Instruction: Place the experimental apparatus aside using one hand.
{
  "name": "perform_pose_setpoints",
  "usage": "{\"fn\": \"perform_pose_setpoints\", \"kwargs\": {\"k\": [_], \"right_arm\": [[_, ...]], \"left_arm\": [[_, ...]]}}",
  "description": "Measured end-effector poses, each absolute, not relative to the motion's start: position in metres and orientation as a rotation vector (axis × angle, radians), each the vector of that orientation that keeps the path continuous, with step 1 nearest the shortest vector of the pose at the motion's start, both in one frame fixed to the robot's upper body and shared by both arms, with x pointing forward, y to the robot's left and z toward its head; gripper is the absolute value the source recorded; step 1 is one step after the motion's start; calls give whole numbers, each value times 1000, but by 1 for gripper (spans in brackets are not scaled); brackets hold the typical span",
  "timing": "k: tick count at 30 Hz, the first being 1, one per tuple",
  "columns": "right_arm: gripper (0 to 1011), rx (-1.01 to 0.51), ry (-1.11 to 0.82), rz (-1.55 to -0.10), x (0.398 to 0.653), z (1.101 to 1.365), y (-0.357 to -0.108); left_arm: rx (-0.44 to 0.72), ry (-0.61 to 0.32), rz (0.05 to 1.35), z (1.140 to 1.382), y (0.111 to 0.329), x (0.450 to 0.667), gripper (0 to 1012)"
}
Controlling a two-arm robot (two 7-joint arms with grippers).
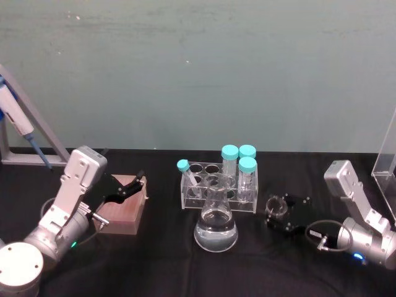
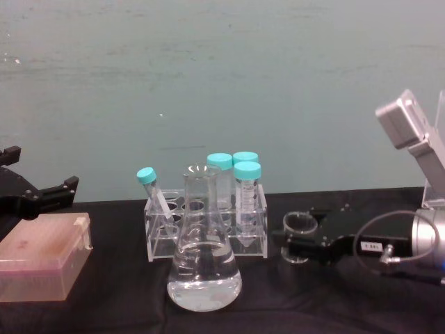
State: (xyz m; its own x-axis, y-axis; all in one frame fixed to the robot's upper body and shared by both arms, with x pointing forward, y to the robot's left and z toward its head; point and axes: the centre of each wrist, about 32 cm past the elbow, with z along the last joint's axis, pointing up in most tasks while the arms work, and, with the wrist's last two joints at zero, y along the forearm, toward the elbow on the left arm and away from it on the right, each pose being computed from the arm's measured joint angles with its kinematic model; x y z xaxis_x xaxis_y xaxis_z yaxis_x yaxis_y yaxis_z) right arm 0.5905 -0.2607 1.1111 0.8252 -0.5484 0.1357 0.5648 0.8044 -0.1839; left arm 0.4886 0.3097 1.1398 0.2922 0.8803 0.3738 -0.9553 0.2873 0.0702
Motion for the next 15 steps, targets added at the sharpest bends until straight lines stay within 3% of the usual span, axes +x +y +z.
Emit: {"fn": "perform_pose_setpoints", "kwargs": {"k": [15], "right_arm": [[470,-171,-100,-862,603,1122,-268]], "left_arm": [[304,-285,1248,1140,310,489,1000]]}}
